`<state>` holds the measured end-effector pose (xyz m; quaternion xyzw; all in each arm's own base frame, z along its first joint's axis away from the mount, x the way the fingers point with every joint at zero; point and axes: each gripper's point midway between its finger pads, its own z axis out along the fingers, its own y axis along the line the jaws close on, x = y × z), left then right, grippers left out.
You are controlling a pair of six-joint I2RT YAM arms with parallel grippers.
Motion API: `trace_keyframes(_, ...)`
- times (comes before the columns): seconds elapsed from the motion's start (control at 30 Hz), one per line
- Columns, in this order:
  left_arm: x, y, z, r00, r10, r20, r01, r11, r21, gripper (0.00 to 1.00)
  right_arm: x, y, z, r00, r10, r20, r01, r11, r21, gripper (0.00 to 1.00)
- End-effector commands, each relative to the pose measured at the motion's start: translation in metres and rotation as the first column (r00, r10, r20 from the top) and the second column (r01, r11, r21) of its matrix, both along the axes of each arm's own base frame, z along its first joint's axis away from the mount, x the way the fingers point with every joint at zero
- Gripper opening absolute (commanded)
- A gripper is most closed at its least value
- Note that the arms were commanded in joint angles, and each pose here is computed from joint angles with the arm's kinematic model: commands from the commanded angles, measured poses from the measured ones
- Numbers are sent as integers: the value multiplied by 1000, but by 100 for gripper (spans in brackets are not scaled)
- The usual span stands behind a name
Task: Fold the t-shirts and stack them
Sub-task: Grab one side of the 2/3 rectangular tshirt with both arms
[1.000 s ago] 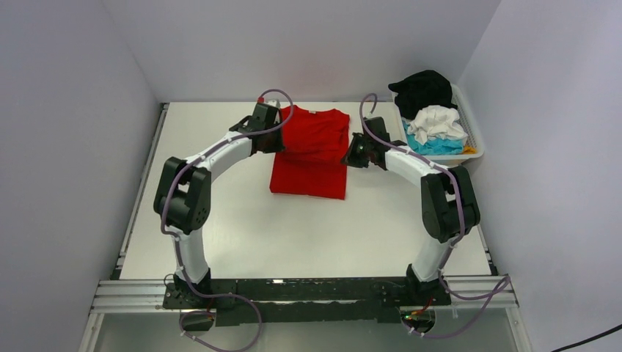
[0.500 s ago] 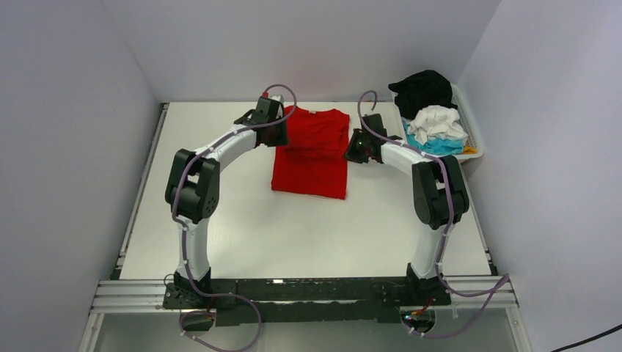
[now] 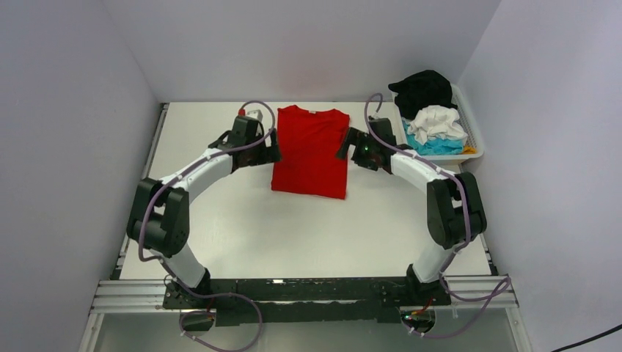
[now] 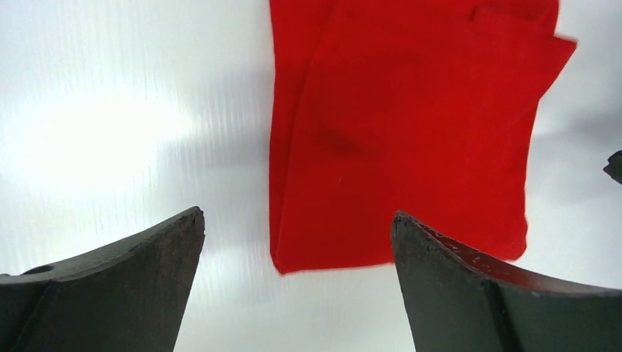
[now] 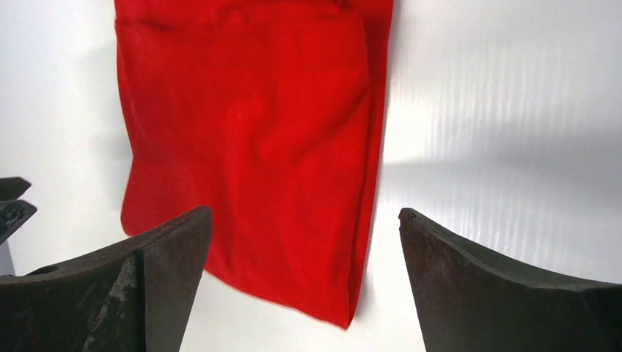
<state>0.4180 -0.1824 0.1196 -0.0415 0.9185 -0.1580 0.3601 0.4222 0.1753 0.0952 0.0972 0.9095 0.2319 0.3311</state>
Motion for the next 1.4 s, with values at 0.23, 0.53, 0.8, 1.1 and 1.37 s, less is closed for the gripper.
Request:
trace_keyframes(0.23, -32, -19, -56, 989, -50, -143, 33, 993, -117, 91, -90, 31, -37, 990, 107, -90, -111, 993, -45, 100)
trace_keyframes(0.53, -56, -23, -87, 971, -82, -223, 47, 986, -157, 55, -100, 19, -51, 994, 32, -108, -37, 998, -49, 100)
trace_keyframes(0.8, -73, -24, -108, 960, -87, -268, 37, 981, -188, 32, -100, 26, -60, 990, 58, -129, -62, 998, -27, 90)
trace_keyframes(1.1, -73, -20, -113, 958, -66, -280, 19, 985, -170, 0, -98, 35, -73, 983, 98, -152, -100, 995, -10, 62)
trace_keyframes(1.37, -84, -19, -108, 959, -73, -273, 24, 983, -180, 0, -118, 36, -77, 967, 146, -207, -148, 989, 5, 12)
